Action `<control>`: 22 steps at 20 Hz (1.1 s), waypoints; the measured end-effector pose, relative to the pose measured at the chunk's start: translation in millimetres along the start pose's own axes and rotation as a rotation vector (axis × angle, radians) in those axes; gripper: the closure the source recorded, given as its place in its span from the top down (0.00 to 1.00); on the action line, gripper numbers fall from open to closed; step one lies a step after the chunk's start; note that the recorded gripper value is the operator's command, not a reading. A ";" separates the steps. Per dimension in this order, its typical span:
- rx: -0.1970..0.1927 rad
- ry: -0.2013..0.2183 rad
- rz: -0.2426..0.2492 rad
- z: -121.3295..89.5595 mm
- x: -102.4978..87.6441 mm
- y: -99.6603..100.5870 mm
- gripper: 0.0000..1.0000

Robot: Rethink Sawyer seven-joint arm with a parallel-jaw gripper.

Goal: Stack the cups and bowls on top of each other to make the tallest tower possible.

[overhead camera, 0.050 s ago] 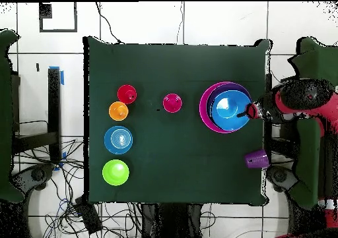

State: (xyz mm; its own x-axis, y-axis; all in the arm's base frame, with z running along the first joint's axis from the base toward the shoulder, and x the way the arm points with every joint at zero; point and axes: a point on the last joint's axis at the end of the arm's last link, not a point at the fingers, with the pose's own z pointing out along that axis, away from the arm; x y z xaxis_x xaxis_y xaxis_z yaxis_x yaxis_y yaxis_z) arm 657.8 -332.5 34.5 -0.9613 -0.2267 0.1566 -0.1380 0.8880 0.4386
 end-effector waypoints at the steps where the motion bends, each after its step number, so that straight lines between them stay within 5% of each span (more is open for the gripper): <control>1: 0.001 0.000 0.000 -0.5 0.0 0.0 1.00; 9: 0.017 -0.006 0.000 -11.3 0.2 0.1 1.00; 22: 0.097 -0.029 -0.001 -60.5 -0.5 5.1 1.00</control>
State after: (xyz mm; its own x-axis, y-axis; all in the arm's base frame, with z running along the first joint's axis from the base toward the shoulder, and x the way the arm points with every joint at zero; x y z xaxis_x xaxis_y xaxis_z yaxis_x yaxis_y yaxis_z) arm 671.9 -352.1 90.2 -0.9674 -0.2176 0.1297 -0.1605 0.9225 0.3510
